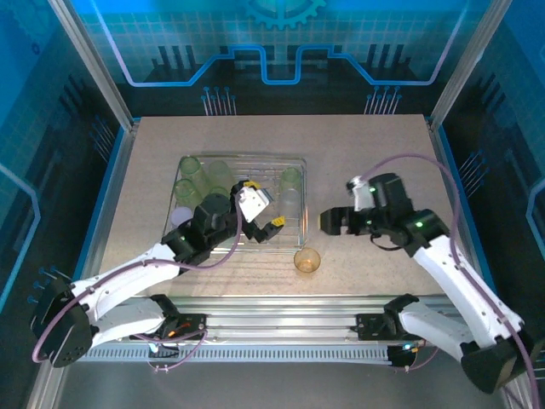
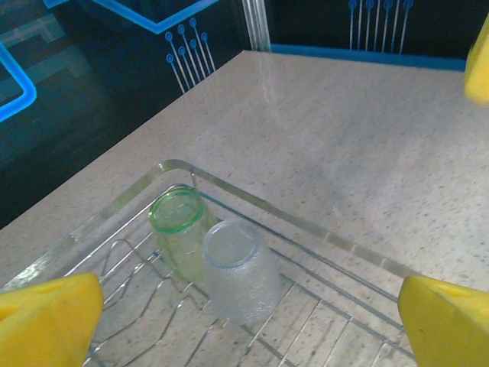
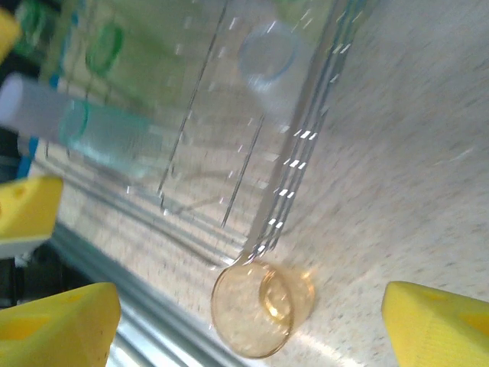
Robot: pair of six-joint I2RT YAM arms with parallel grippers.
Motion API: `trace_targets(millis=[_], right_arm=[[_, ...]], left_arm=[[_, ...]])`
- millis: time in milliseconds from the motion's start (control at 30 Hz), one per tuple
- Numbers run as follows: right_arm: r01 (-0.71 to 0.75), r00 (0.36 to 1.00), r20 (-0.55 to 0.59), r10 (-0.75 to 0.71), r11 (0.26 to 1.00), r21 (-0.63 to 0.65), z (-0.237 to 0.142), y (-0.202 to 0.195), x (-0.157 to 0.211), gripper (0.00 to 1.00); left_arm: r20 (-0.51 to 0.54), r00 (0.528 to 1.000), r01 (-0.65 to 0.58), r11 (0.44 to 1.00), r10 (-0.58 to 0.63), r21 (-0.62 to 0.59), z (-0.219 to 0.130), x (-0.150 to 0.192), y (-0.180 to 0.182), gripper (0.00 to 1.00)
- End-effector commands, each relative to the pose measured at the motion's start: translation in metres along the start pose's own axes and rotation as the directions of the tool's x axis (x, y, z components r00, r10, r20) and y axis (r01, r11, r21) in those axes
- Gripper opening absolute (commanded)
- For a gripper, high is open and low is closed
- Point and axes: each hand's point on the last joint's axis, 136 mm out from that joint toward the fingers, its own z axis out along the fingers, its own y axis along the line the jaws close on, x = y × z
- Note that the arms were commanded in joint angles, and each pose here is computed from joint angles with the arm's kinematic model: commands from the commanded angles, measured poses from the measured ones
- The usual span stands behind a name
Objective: Load the cups into the dish rack
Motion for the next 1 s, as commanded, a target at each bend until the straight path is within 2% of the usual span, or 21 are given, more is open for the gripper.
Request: trace_targets(millis=[0, 133, 233, 533, 700, 967], right_arm=[[-0.017, 0.997, -0.076, 0.026, 0.993, 0.117, 0.014, -0.01, 0.016, 0.87], [0.019, 0.99, -0.141, 0.009, 0.981, 0.193, 0.028, -0.02, 0.034, 0.83], [0.056, 0.984, -0.179, -0.012, 0.969, 0.241, 0.037, -0.026, 0.046, 0.8], [0.139, 0.962, -0.265, -0.065, 0.952, 0.273, 0.063, -0.027, 0.071, 0.68], [0.176, 0.951, -0.296, -0.087, 0.94, 0.291, 0.071, -0.03, 0.082, 0.66], [0.155, 0.954, -0.293, -0.055, 0.932, 0.328, 0.088, -0.042, 0.093, 0.58]], left_arm=[[0.195, 0.977, 0.08, 0.996, -0.087, 0.044, -0.018, -0.032, -0.005, 0.99], [0.257, 0.961, 0.097, 0.994, -0.104, 0.042, -0.033, -0.033, -0.006, 0.99], [0.25, 0.963, 0.088, 0.995, -0.098, 0.053, -0.038, -0.027, -0.009, 0.99], [0.208, 0.967, 0.136, 0.988, -0.15, 0.079, -0.038, -0.006, -0.016, 0.99], [0.185, 0.969, 0.151, 0.985, -0.164, 0.078, -0.038, 0.003, -0.017, 0.99], [0.178, 0.969, 0.157, 0.984, -0.171, 0.087, -0.038, 0.008, -0.019, 0.99]])
